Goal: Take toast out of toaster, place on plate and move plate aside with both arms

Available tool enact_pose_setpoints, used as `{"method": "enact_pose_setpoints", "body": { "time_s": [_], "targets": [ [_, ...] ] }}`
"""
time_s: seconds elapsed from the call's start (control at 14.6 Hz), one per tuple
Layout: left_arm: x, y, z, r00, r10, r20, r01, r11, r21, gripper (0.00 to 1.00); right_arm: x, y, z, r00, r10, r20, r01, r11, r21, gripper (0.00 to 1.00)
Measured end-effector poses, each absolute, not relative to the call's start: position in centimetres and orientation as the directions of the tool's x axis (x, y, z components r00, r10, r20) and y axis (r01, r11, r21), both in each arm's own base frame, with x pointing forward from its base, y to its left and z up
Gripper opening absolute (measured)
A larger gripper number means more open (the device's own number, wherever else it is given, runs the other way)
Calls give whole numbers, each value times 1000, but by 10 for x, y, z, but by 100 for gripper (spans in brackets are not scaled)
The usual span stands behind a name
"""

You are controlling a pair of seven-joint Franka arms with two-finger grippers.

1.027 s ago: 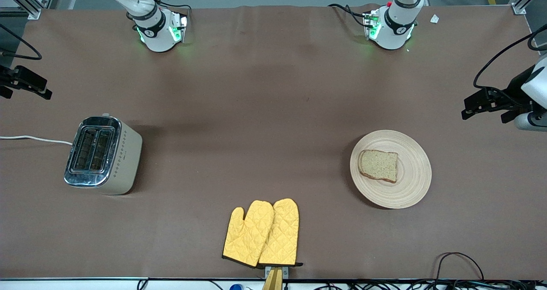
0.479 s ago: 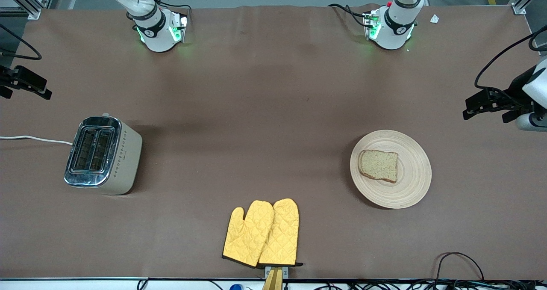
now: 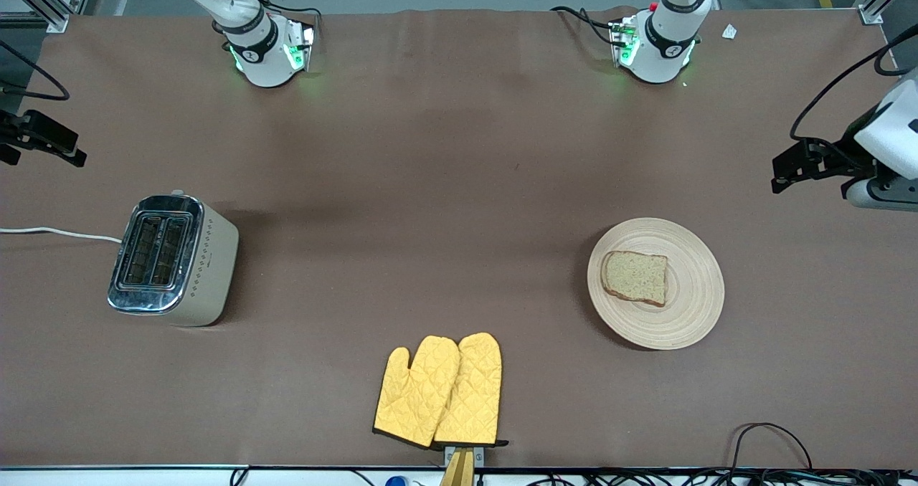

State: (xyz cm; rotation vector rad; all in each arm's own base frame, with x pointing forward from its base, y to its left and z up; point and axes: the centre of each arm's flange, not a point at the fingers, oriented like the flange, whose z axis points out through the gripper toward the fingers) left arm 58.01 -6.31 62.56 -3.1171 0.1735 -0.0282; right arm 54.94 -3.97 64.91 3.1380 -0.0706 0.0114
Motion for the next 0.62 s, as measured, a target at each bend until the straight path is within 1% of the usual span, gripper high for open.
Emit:
{"method": "enact_pose_setpoints", "body": {
  "time_s": [0.27,0.62],
  "targets": [
    [562,-65,624,995,-101,11,-101,-995,-28,100,549,-40,649,999,-45,7,-45,-999,3,100],
    [561,-69,626,994,-108,23,-108,-994,-28,100,549,-40,649,999,-47,7,-47,-999,-5,100]
  ]
}}
